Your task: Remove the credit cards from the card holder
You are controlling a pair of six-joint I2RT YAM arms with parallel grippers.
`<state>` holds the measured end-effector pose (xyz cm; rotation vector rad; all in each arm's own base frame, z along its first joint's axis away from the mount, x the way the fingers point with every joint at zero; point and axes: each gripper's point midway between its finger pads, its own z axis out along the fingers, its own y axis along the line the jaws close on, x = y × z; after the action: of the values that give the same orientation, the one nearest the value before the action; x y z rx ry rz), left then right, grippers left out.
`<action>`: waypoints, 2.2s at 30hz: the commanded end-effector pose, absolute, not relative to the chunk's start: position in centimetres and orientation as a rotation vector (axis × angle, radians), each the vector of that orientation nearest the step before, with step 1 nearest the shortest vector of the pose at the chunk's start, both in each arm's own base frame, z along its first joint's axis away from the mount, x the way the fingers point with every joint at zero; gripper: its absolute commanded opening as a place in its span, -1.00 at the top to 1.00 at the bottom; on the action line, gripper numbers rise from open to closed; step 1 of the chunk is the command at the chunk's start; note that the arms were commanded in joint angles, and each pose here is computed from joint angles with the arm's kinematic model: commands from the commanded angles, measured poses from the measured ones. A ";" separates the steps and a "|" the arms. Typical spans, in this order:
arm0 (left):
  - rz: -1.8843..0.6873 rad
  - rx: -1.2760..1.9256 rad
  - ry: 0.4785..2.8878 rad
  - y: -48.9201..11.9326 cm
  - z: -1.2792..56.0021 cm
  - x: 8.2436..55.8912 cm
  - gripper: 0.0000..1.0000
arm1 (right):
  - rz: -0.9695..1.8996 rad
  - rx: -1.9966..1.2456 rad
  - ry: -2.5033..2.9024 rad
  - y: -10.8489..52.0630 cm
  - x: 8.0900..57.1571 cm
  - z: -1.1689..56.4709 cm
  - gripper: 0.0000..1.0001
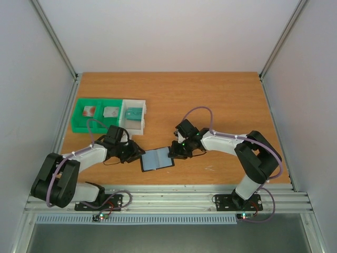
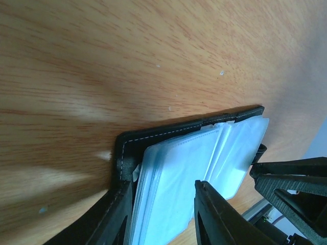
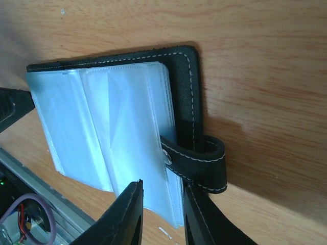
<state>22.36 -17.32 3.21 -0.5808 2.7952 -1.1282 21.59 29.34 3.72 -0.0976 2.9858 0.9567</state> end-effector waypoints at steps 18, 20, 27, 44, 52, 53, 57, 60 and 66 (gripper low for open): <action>-1.477 -0.494 2.598 -22.2 6.5 23.8 0.85 | 0.931 -0.033 3.011 29.3 20.2 1.6 0.64; -1.480 -0.479 2.610 -22.7 6.4 23.6 0.86 | 0.931 -0.029 3.010 29.3 20.2 1.6 0.65; -1.525 -0.510 2.588 -23.2 6.1 23.7 0.91 | 0.921 -0.021 3.005 29.1 20.1 1.6 0.68; -0.992 -0.360 2.684 -18.4 10.6 23.4 0.02 | 0.751 -0.154 2.837 26.8 22.1 9.4 0.44; -0.763 -0.211 2.552 -15.1 19.5 23.1 -0.99 | 0.618 -0.148 2.598 22.7 22.9 19.6 -0.44; -0.736 -0.182 2.526 -14.6 21.0 23.0 -0.99 | 0.592 -0.140 2.569 21.8 22.9 21.1 -0.54; -0.669 -0.105 2.405 -13.0 26.6 22.1 -0.99 | 0.464 -0.101 2.454 18.1 22.6 26.3 -0.97; -0.694 -0.033 2.316 -12.8 30.3 21.3 -0.99 | 0.437 -0.080 2.379 16.2 22.1 29.5 -0.97; -0.772 0.044 2.237 -13.3 33.5 19.9 -0.99 | 0.506 -0.038 2.291 14.9 20.9 33.0 -0.97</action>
<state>21.14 -13.32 33.09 -0.0330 2.2261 -0.7810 21.70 16.80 32.66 -0.0566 2.2886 0.5756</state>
